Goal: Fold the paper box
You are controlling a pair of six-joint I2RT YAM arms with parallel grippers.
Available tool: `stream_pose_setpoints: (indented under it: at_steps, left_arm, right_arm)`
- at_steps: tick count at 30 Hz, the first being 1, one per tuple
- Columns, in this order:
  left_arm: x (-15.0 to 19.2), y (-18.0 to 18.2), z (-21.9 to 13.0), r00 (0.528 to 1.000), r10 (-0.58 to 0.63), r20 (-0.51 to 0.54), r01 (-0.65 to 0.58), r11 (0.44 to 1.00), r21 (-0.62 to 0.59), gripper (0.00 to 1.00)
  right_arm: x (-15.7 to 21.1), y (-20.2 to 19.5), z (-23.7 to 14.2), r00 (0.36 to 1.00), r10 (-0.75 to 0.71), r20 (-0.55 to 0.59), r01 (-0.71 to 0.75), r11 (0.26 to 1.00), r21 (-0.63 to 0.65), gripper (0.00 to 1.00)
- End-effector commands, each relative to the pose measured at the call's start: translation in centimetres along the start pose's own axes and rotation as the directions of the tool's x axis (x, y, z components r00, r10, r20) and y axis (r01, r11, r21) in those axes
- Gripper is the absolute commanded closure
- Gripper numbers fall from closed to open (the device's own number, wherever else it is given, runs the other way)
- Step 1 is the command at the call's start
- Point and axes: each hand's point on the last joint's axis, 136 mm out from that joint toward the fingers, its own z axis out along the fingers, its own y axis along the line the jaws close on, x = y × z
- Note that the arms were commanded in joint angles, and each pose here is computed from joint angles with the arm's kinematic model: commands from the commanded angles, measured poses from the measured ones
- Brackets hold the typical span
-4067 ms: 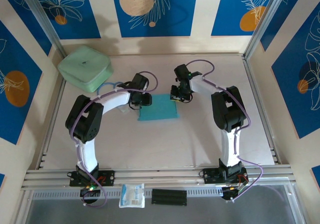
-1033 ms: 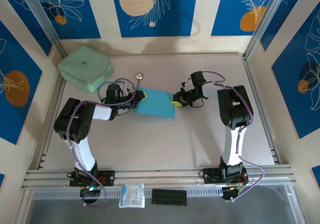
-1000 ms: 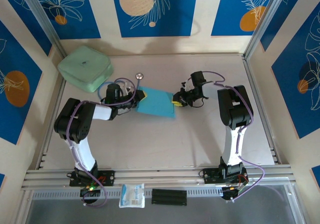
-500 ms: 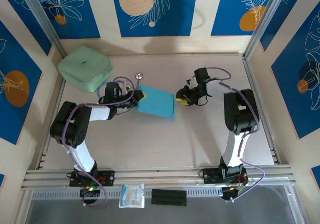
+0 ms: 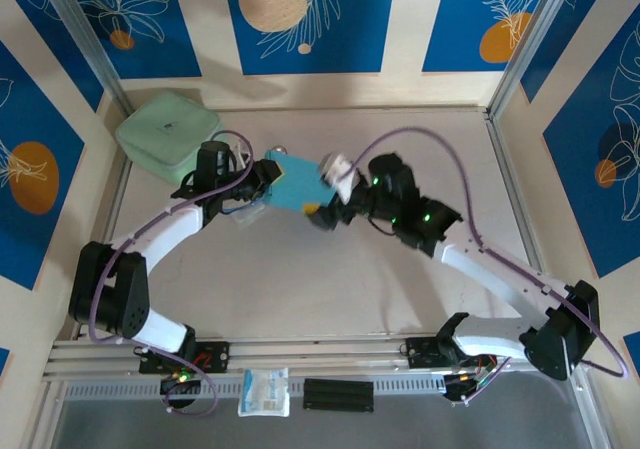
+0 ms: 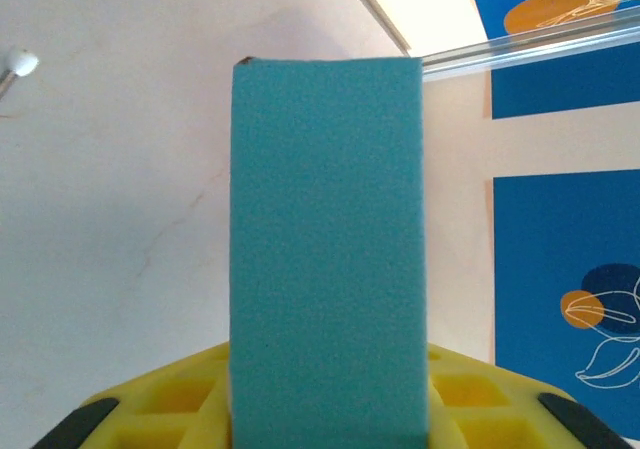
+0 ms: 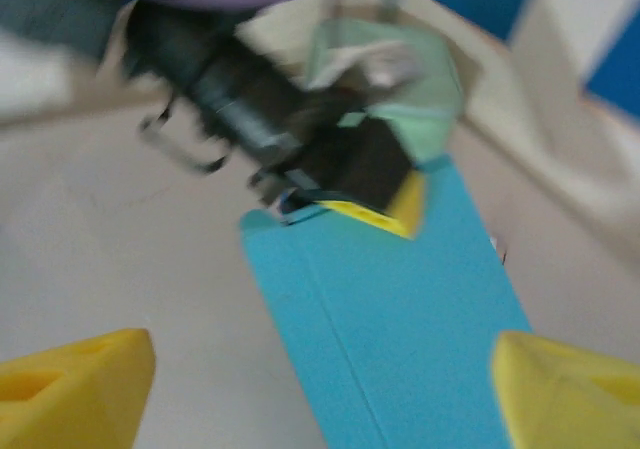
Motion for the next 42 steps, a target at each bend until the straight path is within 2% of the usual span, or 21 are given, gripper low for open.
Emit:
stream_pose_setpoints:
  at_steps: [1, 6, 9, 12, 16, 20, 22, 23, 25, 28, 30, 32, 34, 38, 42]
  left_arm:
    - [1.4, -0.9, -0.8, 0.999, 0.007, -0.038, -0.009, 0.998, -0.066, 0.71]
    - [1.3, -2.7, -1.6, 0.999, -0.040, -0.010, 0.040, 0.998, -0.051, 0.72]
    - [1.4, -4.0, -1.7, 0.997, -0.070, -0.013, 0.070, 0.998, -0.001, 0.73]
    - [1.5, -4.8, -2.2, 0.998, -0.063, -0.014, 0.063, 0.998, -0.003, 0.73]
    - [1.8, -4.9, -2.6, 0.995, -0.101, -0.012, 0.101, 0.995, -0.003, 0.74]
    - [1.8, -5.3, -3.1, 0.990, -0.139, 0.000, 0.139, 0.990, 0.005, 0.74]
    - [1.7, -5.2, -3.4, 0.986, -0.169, 0.014, 0.169, 0.986, 0.002, 0.74]
    - [1.7, -5.2, -3.5, 0.982, -0.189, 0.018, 0.189, 0.982, -0.003, 0.74]
    - [1.8, -4.9, -3.4, 0.971, -0.239, 0.012, 0.239, 0.971, -0.018, 0.73]
    - [1.8, -5.4, -3.4, 0.971, -0.241, 0.000, 0.241, 0.971, -0.002, 0.70]
    - [1.7, -5.6, -3.6, 0.972, -0.237, 0.009, 0.237, 0.972, -0.003, 0.69]
    - [1.5, -5.9, -3.7, 0.975, -0.221, 0.016, 0.221, 0.975, 0.002, 0.65]
    - [1.3, -6.1, -3.9, 0.980, -0.199, 0.024, 0.199, 0.980, 0.002, 0.58]
    - [0.8, -6.8, -4.7, 0.988, -0.142, 0.052, 0.143, 0.990, -0.002, 0.44]
    - [0.0, -8.3, -6.6, 0.992, -0.061, 0.107, 0.061, 0.998, 0.002, 0.24]
  right_arm:
    - [3.1, 1.4, 2.9, 0.853, -0.517, -0.069, 0.520, 0.854, 0.035, 0.05]
    - [4.9, 1.9, 5.6, 0.827, -0.546, -0.133, 0.549, 0.836, -0.020, 0.01]
    - [5.5, 0.1, 7.4, 0.819, -0.551, -0.162, 0.567, 0.821, 0.074, 0.01]
    - [5.7, -2.5, 8.5, 0.812, -0.535, -0.233, 0.576, 0.800, 0.168, 0.01]
    - [5.2, -4.7, 9.1, 0.808, -0.536, -0.245, 0.587, 0.767, 0.261, 0.00]
    - [5.4, -6.4, 9.4, 0.815, -0.518, -0.261, 0.578, 0.760, 0.296, 0.12]
    - [5.8, -6.7, 9.6, 0.816, -0.516, -0.262, 0.576, 0.763, 0.292, 0.28]
    - [5.9, -6.9, 9.7, 0.819, -0.514, -0.253, 0.572, 0.766, 0.293, 0.32]
    - [6.1, -6.9, 9.8, 0.829, -0.507, -0.235, 0.558, 0.776, 0.293, 0.35]
    - [6.0, -7.2, 9.9, 0.831, -0.503, -0.238, 0.556, 0.775, 0.300, 0.38]
    - [5.9, -7.0, 9.8, 0.832, -0.504, -0.232, 0.554, 0.781, 0.288, 0.44]
    - [6.0, -6.5, 9.7, 0.834, -0.503, -0.226, 0.549, 0.796, 0.256, 0.47]
    - [6.1, -6.1, 9.4, 0.848, -0.485, -0.215, 0.526, 0.821, 0.224, 0.51]
    - [6.3, -5.8, 7.8, 0.908, -0.378, -0.181, 0.407, 0.898, 0.166, 0.58]
    - [6.7, -5.3, 5.3, 0.946, -0.292, -0.144, 0.306, 0.948, 0.083, 0.65]
